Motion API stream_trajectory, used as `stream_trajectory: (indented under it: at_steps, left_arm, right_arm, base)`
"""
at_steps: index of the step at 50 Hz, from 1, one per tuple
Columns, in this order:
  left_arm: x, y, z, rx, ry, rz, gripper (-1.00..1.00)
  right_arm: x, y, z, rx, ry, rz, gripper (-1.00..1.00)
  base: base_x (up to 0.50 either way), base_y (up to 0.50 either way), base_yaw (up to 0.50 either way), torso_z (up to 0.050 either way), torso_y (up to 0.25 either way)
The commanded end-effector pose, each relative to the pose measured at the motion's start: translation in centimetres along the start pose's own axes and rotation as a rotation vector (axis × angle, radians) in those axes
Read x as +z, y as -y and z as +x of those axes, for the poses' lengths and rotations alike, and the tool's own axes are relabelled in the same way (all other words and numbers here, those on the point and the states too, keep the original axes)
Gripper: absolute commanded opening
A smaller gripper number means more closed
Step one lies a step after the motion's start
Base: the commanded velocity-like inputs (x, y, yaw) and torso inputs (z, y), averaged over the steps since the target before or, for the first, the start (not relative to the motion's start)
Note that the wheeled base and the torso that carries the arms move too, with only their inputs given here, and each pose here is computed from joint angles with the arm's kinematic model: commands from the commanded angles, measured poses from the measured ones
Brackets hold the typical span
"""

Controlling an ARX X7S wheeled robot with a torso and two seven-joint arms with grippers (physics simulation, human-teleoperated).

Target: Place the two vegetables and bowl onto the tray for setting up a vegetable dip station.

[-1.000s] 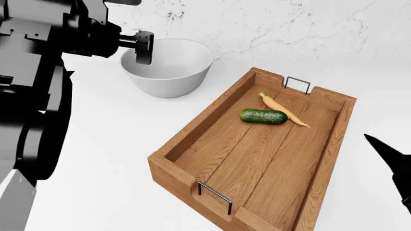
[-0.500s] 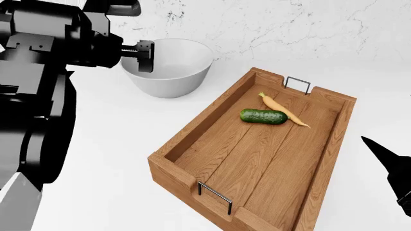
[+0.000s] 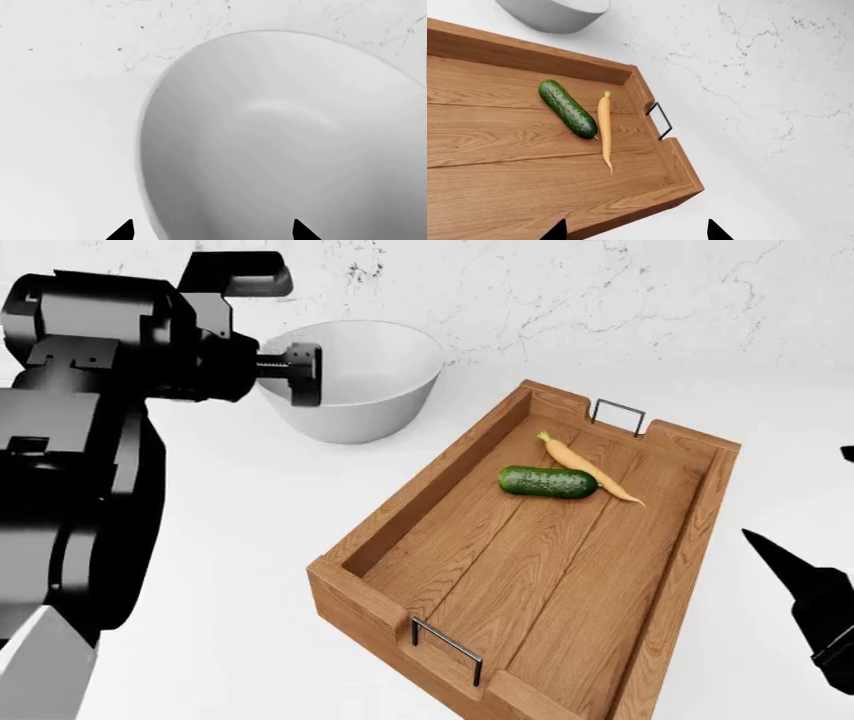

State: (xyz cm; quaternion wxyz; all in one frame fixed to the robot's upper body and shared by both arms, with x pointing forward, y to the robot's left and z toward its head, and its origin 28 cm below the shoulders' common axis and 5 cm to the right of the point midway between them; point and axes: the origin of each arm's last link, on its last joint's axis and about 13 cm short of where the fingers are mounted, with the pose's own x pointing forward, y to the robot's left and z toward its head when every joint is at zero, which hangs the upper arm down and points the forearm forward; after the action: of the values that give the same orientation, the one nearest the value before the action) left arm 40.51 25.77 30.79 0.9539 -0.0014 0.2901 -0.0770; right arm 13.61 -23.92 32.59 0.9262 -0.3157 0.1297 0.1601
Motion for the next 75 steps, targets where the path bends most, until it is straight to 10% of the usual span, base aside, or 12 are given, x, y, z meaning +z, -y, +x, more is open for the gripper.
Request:
stream_trajectory:
  at_steps: [1,25,26,48,75]
  left_arm:
    - [-0.7,0.1,0.6,-0.013,-0.012,-0.009,1.0]
    - [-1.1,0.3,1.1,-0.015,-0.018,-0.016,1.0]
    - [-1.1,0.3,1.1,-0.013,-0.016,-0.023,-1.0]
    - [-0.7,-0.1,0.8,-0.057,0.04,-0.064,-1.0]
    - [6.5,1.3,-5.7,-0.184,0.283,-0.05,-1.0]
  right_arm:
    - [-0.2,0.0,0.3,0.003,-0.01,0.004,1.0]
    - [-0.2,-0.1,0.1,-0.009,-0.015,0.019,1.0]
    - [-0.2,-0.1,0.1,-0.01,-0.014,0.02,1.0]
    - [-0.3,-0.2,0.4,-0.006,-0.011,0.025,1.0]
    - [1.0,-0.7,-1.9,-0.03,0.035,0.015,1.0]
  base:
    - [0.0,0.0,0.0,0.0,0.0]
    - [0.0,0.0,0.0,0.0,0.0]
    - [0.0,0.0,0.0,0.0,0.0]
    - [0.0,0.0,0.0,0.0,0.0]
    - [0.0,0.0,0.0,0.0,0.0]
